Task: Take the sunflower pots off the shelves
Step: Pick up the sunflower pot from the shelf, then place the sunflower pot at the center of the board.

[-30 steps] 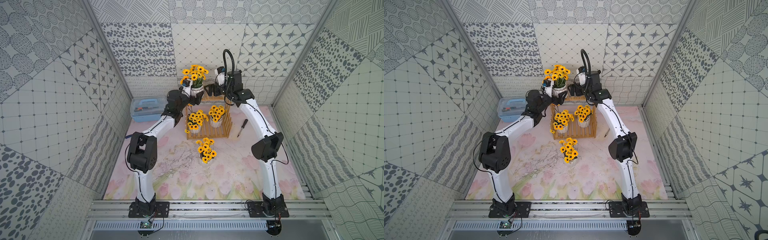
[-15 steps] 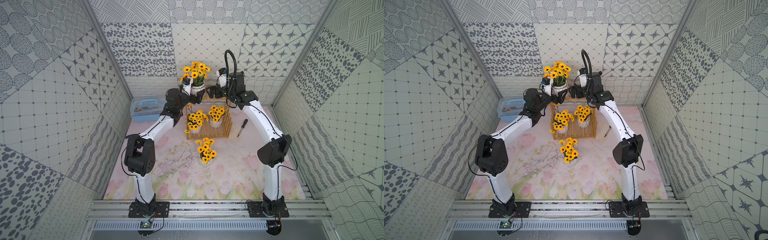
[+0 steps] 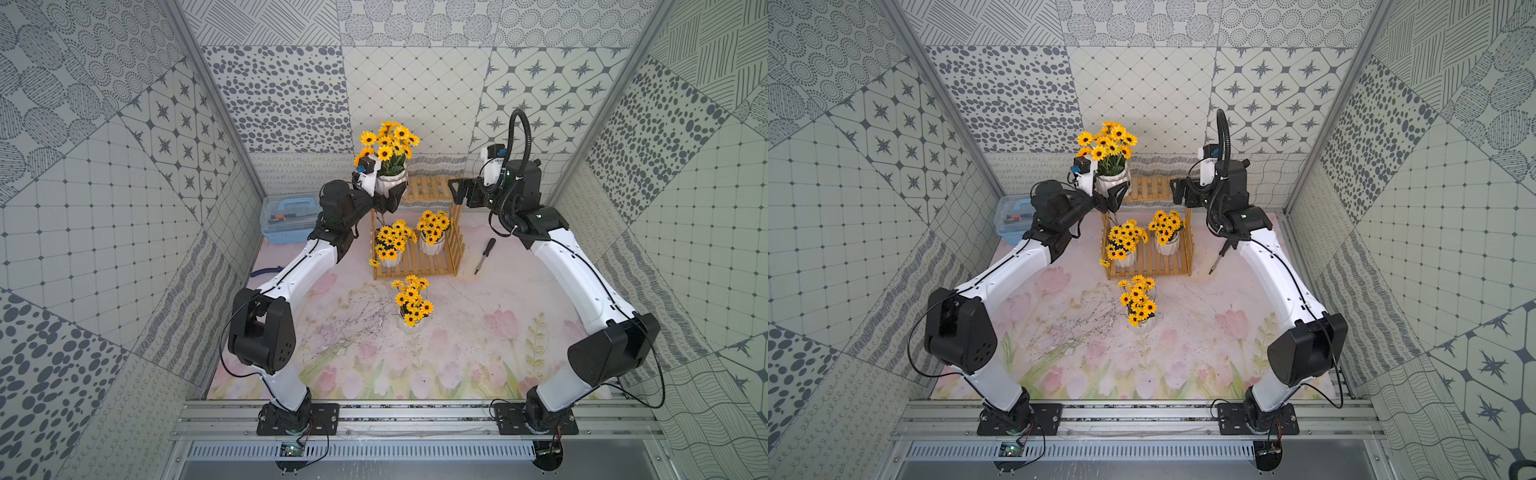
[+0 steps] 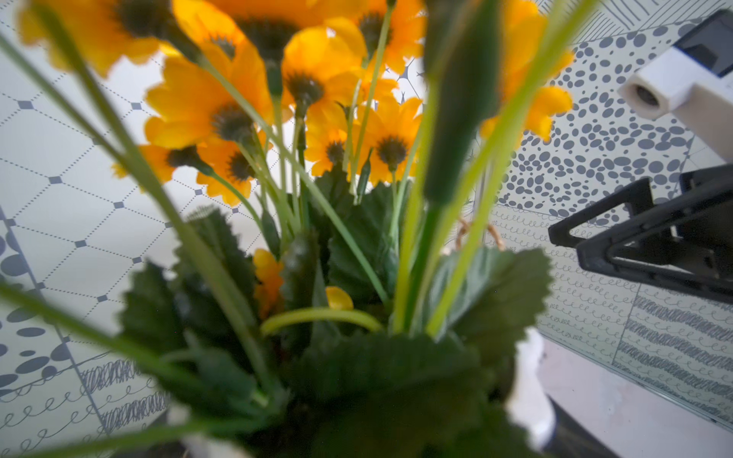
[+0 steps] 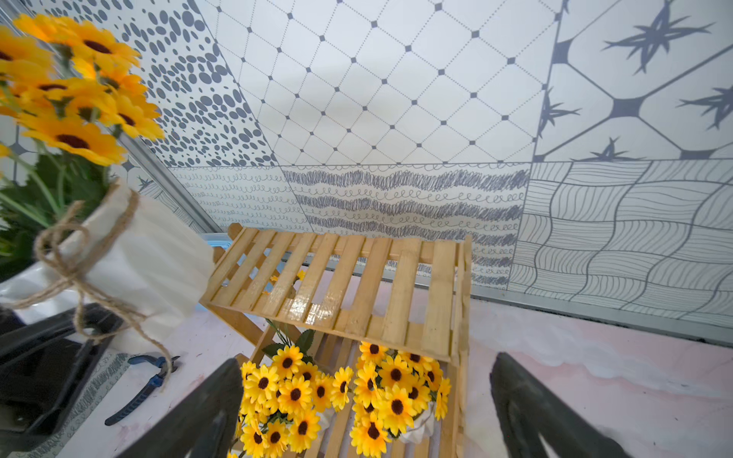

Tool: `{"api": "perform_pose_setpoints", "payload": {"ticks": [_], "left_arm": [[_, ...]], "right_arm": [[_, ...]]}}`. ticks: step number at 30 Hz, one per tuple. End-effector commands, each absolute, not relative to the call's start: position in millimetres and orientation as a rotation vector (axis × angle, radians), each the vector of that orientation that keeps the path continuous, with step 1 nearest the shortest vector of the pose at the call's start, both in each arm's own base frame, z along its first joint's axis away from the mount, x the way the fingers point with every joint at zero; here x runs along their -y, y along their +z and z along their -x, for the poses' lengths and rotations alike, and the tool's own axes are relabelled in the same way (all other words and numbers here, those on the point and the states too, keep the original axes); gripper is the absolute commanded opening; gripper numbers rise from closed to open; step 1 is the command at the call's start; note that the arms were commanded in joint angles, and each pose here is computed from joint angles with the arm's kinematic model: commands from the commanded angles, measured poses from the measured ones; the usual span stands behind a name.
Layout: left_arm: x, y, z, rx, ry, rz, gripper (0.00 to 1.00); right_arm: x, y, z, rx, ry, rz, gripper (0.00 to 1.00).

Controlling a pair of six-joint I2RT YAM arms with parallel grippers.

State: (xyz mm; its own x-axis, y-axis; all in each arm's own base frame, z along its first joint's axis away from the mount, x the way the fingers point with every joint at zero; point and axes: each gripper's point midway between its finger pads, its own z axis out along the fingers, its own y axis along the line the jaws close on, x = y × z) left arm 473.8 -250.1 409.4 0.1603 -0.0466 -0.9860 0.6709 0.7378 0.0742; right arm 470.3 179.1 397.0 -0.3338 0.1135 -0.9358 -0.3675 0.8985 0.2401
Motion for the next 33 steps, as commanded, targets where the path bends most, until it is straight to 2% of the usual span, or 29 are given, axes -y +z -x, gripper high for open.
{"api": "perform_pose_setpoints", "payload": {"ticks": [1,14,26,33], "left_arm": [[234.4,456.8,-432.2,-1.164,-0.462,-0.587,0.00],[173.1,446.0,-366.6,-1.228,-0.272,-0.480,0.00],[132.3,398.8,-360.2,-1.341,-0.156,-0.311,0.00],[117.3,359.8,-373.4,-1.413,-0.141,-0.204,0.00]], "right_arm": [[-176.5,381.7,-473.6,-1.858,0.521,0.154,0.98],[-178.4,353.3,-466.5,-1.902,0.578,0.146,0.98],[-172.7,341.3,-444.2,-1.930,0.579,0.152,0.98],[-181.3,319.9,-439.7,-1.971,0.612,0.169,0.98]]}}
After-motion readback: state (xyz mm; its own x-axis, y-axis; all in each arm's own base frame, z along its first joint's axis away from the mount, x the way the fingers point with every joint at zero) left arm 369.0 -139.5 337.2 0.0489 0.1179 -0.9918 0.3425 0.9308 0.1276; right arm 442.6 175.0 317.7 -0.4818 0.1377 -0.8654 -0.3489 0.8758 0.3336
